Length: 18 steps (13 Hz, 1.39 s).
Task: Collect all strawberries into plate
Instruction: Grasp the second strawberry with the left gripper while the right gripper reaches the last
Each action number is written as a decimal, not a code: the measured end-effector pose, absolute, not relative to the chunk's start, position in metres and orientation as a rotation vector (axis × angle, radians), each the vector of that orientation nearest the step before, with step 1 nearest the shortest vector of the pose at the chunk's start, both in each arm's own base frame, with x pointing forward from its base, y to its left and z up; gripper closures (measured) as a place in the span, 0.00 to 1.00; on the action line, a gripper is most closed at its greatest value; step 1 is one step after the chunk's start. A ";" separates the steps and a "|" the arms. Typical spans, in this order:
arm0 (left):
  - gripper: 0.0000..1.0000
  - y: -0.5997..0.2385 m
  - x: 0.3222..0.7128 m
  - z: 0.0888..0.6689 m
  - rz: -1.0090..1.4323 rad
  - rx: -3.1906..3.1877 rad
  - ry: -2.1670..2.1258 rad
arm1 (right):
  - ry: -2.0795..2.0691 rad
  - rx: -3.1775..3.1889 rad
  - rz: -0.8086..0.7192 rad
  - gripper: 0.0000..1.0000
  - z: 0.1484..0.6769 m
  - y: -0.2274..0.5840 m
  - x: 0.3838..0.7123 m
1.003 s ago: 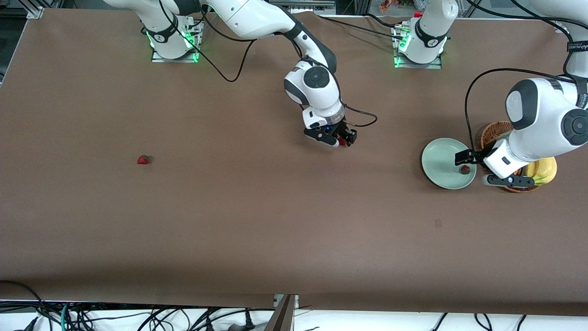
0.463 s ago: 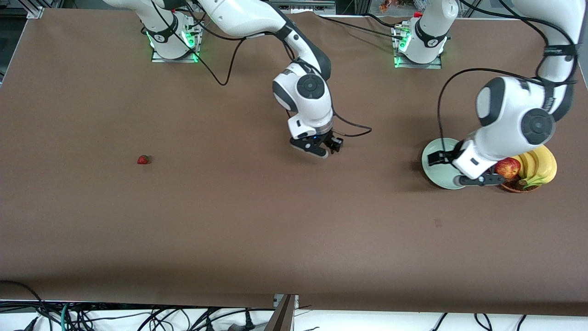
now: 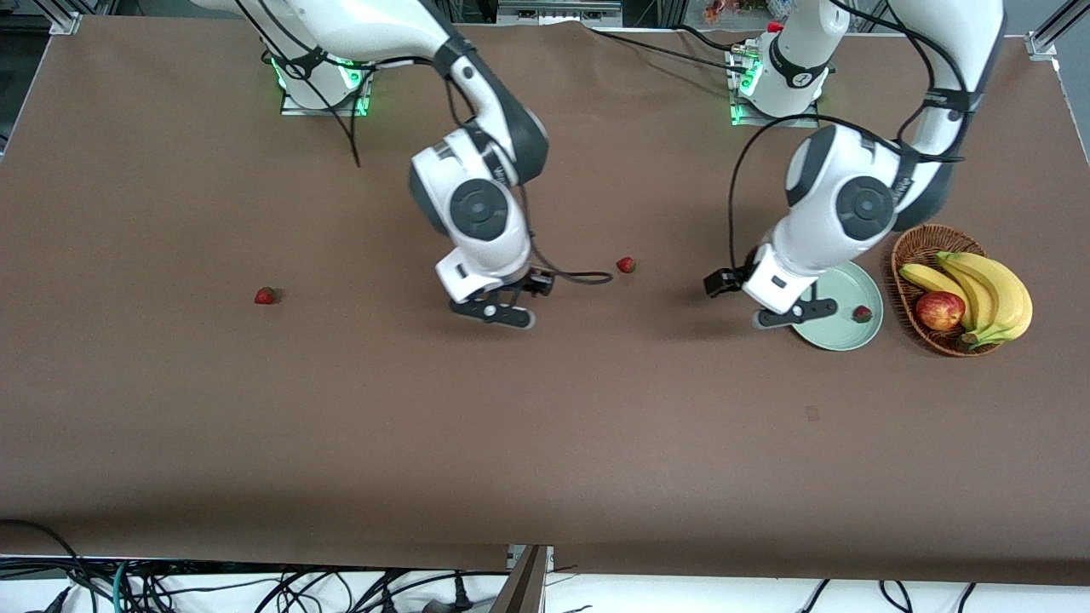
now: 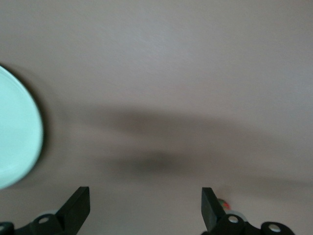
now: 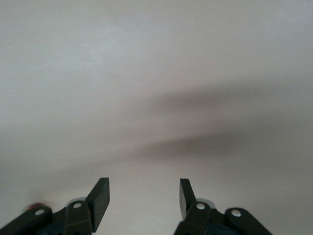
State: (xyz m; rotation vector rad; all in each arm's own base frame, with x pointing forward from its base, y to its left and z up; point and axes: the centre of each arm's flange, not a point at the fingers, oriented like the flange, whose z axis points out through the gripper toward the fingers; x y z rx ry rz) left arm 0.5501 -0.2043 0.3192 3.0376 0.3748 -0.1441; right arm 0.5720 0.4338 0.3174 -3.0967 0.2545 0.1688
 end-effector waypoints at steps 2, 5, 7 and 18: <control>0.00 -0.249 0.536 0.307 -0.099 3.053 0.458 | 0.112 -3.135 0.205 0.34 0.312 0.380 0.581; 0.00 -0.306 0.513 0.276 -0.058 3.040 0.594 | -0.134 -3.174 0.278 0.34 0.299 0.285 0.589; 0.00 -0.327 0.500 0.259 -0.045 3.042 0.679 | -0.285 -3.175 0.314 0.34 0.288 0.214 0.593; 0.00 -0.358 0.460 0.165 -0.060 3.131 0.657 | -0.668 -3.072 0.320 0.34 0.224 -0.044 0.591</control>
